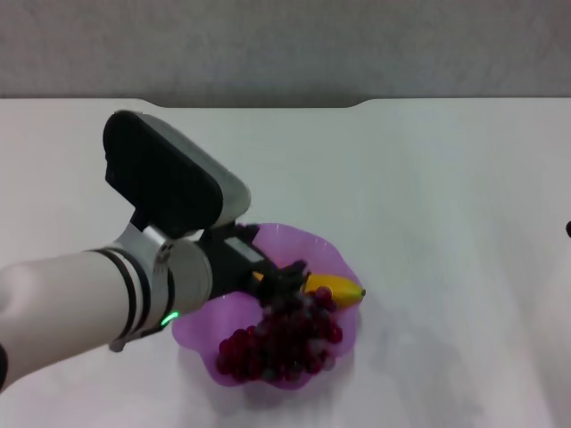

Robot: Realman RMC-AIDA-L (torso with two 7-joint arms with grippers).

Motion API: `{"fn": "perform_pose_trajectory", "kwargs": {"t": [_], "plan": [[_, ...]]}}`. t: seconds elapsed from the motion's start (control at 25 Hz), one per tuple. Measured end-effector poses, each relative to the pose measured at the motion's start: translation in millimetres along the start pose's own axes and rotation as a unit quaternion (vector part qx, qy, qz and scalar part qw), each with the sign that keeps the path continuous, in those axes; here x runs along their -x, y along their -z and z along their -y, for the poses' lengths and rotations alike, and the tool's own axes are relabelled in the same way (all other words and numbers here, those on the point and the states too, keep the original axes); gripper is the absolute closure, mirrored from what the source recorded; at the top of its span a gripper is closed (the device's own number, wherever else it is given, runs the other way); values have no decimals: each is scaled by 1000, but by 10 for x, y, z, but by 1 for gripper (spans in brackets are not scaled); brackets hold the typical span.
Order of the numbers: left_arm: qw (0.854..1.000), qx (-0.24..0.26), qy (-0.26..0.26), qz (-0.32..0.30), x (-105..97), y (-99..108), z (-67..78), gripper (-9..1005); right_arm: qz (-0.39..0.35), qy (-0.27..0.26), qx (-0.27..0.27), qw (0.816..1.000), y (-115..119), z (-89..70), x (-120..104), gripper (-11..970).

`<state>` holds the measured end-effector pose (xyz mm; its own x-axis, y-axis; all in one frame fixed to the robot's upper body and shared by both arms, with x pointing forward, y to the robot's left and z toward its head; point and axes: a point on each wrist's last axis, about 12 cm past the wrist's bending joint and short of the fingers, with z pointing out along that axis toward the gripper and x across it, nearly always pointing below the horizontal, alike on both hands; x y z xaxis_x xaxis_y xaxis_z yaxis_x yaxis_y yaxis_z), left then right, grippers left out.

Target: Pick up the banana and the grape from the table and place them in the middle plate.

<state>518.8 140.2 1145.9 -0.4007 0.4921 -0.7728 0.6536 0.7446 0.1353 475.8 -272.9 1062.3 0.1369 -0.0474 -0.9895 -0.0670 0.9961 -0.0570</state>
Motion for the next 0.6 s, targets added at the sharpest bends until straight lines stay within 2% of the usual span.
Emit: {"fn": "perform_pose_trajectory", "kwargs": {"t": [0.16,0.36,0.6], "plan": [[999,7,-3,32,64,32,-11,187,-2,1,0,1000,4,4,-12,932],[996,30,-2,87,67,97,-66,118,-7,4,0,1000,14,15,-36,932],[983,78,3,169,4,231,-156,200,-11,7,0,1000,23,26,-60,931]]}}
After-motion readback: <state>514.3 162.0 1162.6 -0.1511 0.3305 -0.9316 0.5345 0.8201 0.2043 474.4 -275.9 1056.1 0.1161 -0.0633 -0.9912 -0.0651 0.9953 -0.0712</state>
